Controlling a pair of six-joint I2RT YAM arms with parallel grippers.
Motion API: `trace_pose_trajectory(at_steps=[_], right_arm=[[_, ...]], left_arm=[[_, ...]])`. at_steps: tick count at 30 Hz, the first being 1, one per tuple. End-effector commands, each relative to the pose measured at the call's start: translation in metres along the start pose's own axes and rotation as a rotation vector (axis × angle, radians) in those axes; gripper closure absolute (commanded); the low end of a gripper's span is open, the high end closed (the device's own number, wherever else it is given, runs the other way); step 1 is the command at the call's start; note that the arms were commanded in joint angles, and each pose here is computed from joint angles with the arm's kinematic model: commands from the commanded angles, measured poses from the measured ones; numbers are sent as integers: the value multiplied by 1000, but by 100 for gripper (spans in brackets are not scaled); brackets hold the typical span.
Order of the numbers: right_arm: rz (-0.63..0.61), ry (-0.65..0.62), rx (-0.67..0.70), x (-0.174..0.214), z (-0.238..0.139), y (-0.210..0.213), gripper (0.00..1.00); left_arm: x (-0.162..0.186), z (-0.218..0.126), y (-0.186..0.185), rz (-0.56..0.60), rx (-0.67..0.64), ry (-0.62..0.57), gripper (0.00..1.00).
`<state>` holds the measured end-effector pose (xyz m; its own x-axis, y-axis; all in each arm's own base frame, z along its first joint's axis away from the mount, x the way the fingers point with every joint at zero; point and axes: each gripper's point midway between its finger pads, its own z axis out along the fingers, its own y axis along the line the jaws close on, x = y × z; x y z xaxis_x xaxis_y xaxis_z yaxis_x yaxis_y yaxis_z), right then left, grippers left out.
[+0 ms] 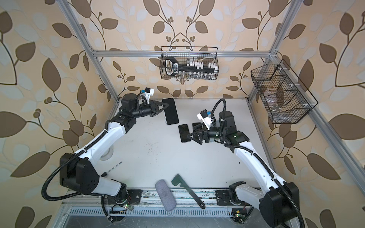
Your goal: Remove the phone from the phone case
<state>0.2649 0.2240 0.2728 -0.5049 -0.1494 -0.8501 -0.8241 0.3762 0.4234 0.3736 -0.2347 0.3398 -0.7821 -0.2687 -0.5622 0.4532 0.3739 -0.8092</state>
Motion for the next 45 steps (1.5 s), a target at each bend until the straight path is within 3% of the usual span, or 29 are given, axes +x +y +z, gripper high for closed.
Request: trace_pose_trajectory(at_steps=[1,7,17,45], right_arm=[[-25,70,-37,8,-1,6,20],[-53,119,-86,10,12,10,27],[-93,194,-175,27,49,17,35],[-113,128,-321,9,78,28,57]], left_arm=[[18,-11,-29,229,95,123,100],[32,-8,-29,281,158,222,100],[45,-6,-23,277,213,248,100],[49,-7,-40,229,310,246,100]])
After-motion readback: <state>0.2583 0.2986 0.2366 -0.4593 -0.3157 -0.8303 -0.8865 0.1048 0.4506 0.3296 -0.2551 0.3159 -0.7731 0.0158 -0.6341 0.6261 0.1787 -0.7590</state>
